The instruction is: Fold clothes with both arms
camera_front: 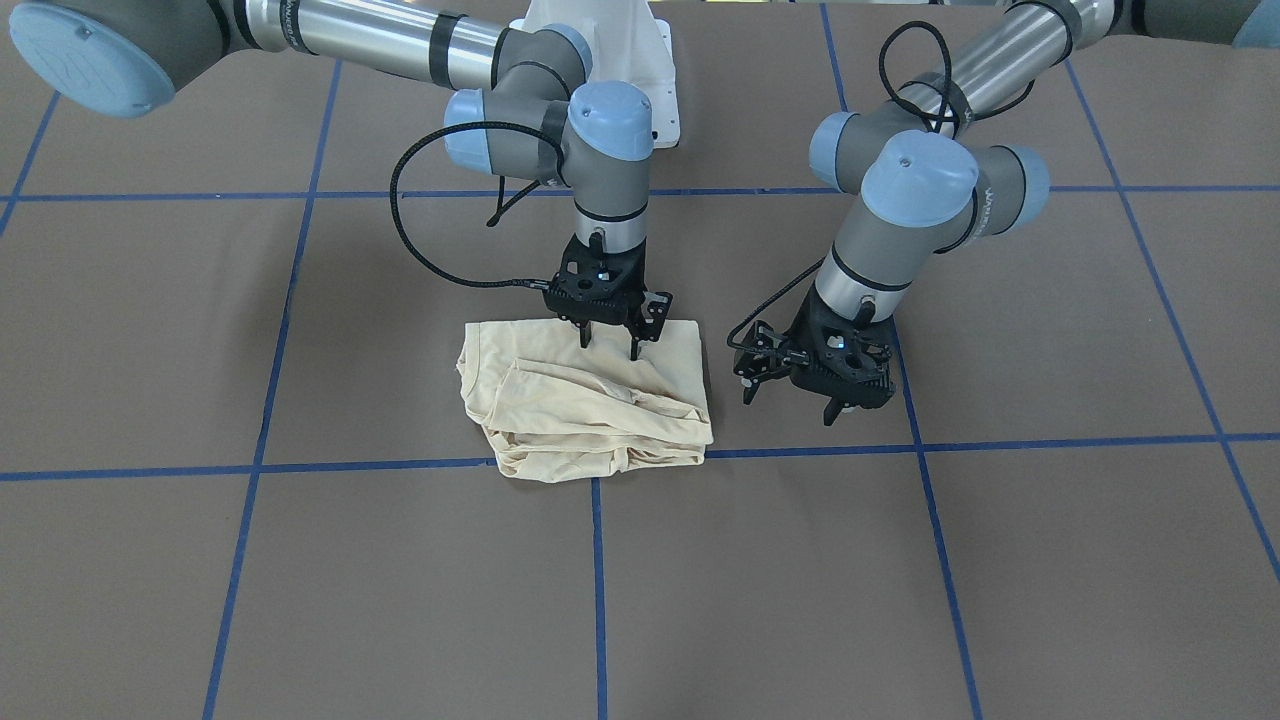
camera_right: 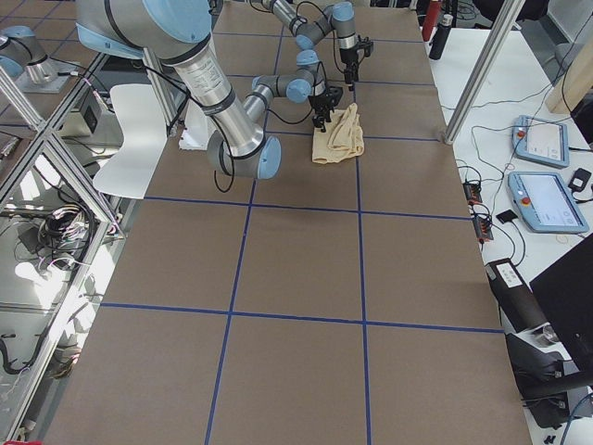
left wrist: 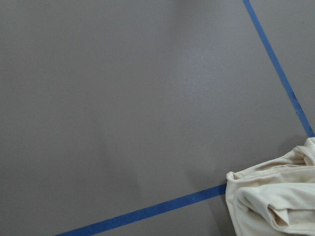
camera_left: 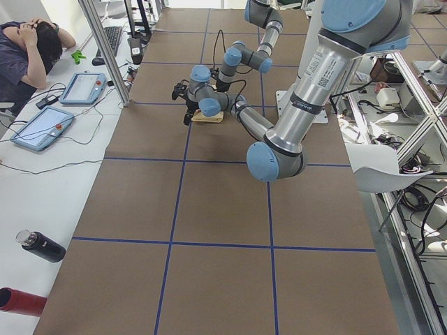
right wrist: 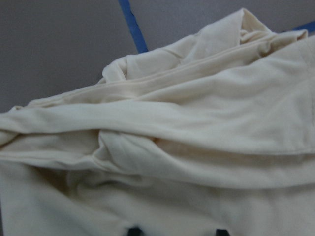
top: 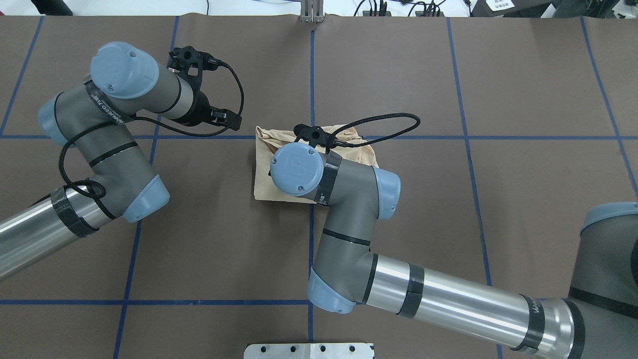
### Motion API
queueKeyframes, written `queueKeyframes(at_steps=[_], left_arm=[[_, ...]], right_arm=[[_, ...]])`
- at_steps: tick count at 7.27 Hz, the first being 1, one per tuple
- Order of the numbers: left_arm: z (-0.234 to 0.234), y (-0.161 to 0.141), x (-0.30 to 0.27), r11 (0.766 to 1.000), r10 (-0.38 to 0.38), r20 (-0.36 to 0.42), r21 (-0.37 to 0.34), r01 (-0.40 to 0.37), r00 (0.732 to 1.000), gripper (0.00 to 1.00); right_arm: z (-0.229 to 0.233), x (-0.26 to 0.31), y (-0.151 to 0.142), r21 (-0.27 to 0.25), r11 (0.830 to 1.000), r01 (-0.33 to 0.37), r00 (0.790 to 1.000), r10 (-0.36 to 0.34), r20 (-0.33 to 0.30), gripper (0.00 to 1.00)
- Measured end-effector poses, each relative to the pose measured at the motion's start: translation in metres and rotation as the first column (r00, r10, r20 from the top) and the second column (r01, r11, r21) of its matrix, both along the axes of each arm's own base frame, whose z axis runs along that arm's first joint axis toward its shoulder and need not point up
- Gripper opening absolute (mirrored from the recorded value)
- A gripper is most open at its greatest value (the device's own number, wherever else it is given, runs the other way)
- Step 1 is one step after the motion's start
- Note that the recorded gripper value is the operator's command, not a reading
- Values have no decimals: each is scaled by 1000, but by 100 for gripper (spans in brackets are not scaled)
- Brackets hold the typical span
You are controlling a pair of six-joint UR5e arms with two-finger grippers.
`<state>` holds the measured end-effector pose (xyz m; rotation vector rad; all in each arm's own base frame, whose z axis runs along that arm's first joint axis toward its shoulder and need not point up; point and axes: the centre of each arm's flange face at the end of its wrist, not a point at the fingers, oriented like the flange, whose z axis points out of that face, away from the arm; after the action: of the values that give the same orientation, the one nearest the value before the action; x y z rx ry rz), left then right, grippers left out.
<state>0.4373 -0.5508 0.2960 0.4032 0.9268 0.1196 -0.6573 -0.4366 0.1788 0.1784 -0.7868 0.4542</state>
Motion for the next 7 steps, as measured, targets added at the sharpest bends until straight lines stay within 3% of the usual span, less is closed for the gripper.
queueKeyframes(at_steps=[5,7], left_arm=[[0,1,1,1000,-3,-2,-5,3,1000,100],[0,1,0,1000,-3,-3,-6,3,1000,100]], right_arm=[[25,28,-71,106,994,-28,991,41,-124,43],[26,38,-111,197,980,-17,990,44,-132,44]])
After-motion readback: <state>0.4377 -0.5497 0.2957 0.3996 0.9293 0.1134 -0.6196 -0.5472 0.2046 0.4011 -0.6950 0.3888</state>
